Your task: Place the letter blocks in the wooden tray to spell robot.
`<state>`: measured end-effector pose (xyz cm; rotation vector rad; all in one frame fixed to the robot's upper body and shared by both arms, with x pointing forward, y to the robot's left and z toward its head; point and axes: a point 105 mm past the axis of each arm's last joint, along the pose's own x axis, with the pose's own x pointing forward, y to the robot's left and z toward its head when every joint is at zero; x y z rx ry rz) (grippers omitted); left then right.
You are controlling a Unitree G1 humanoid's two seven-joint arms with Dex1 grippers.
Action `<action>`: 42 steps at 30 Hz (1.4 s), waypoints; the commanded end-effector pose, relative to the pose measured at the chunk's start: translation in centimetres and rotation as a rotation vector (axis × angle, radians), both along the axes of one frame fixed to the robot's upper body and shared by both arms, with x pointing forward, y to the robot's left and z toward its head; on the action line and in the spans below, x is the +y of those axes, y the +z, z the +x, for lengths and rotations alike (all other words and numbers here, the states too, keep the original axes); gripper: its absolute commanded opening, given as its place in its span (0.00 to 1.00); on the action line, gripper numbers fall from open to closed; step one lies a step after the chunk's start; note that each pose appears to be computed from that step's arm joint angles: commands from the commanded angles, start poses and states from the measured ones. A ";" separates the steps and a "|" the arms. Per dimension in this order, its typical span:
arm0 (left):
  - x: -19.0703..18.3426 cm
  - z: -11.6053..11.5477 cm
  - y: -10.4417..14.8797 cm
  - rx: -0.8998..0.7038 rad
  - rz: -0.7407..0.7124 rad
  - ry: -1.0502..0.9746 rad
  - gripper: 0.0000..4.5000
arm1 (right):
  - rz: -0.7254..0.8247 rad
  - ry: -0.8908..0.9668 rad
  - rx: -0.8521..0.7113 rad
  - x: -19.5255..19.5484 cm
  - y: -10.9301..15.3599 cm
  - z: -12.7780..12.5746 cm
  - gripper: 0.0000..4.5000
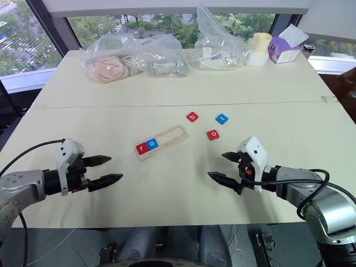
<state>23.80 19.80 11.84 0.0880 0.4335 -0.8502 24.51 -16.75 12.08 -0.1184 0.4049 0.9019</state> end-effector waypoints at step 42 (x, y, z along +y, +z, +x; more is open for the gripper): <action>-5.6 9.1 -2.1 -0.190 0.143 -0.211 1.00 | -0.076 0.163 -0.156 7.6 1.8 -0.3 0.99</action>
